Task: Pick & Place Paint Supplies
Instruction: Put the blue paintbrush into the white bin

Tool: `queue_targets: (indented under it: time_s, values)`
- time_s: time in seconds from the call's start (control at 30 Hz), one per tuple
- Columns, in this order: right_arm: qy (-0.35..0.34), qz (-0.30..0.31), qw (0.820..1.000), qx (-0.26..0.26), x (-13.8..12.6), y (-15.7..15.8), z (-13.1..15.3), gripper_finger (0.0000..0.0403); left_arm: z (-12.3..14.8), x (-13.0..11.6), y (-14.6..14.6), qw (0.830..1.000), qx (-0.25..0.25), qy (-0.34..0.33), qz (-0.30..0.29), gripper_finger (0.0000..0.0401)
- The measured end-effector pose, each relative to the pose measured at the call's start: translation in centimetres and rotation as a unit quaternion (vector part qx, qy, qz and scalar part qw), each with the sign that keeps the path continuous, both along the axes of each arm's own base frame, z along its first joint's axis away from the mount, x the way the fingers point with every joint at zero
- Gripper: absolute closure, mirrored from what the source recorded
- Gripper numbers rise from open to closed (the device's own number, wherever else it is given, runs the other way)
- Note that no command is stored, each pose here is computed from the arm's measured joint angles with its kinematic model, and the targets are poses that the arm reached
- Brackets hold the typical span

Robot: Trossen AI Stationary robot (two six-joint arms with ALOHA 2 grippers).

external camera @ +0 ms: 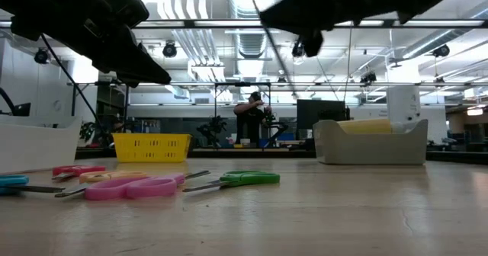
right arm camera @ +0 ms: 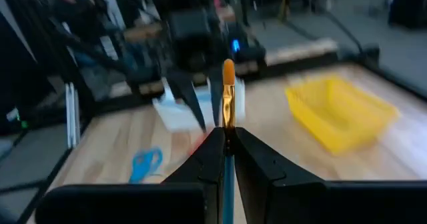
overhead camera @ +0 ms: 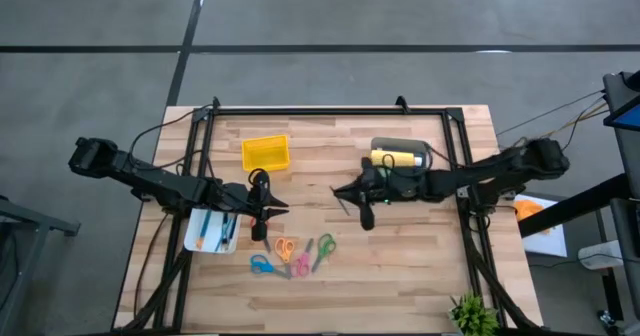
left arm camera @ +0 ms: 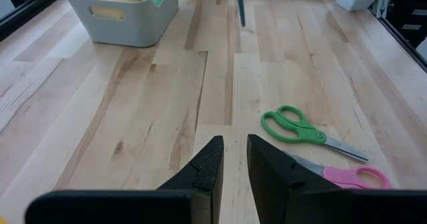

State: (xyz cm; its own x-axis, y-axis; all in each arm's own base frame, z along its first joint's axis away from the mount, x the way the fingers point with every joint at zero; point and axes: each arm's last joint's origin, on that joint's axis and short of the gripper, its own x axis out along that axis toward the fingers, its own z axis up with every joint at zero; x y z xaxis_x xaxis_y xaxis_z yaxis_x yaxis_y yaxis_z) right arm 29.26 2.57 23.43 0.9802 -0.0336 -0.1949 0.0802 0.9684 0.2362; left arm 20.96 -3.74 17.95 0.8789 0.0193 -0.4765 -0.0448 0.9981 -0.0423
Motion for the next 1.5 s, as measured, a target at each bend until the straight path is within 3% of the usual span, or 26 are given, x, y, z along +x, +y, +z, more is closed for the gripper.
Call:
queue_targets:
  time_s: [0.17,0.37,0.63,0.8,1.03,1.23,1.5]
  values:
    - [-0.07,0.005,0.997,-0.033,2.5,0.2,-1.9,0.038,0.0,0.0,0.0,1.0,0.0,0.0,0.0,0.033]
    - [-0.131,0.003,0.991,-0.034,4.3,0.4,-4.6,0.038,0.0,0.0,0.0,1.0,0.0,0.0,0.0,0.033]
    - [-0.141,0.002,0.984,-0.11,5.2,0.4,-6.0,0.038,0.0,0.0,0.0,1.0,0.001,-0.001,0.001,0.033]
    - [-0.153,0.001,0.982,-0.11,6.1,0.5,-5.5,0.038,0.0,0.0,0.1,1.0,0.011,-0.003,0.016,0.033]
    - [-0.155,0.004,0.979,-0.135,7.3,0.6,-4.7,0.038,0.1,0.0,0.2,0.989,0.142,0.003,-0.036,0.033]
    - [-0.137,0.009,0.976,-0.167,7.8,0.7,-4.6,0.038,0.1,0.0,0.2,0.972,0.221,0.007,-0.079,0.033]
    - [-0.137,0.009,0.974,-0.18,8.0,0.7,-4.4,0.038,0.1,0.0,0.3,0.969,0.238,0.008,-0.071,0.033]
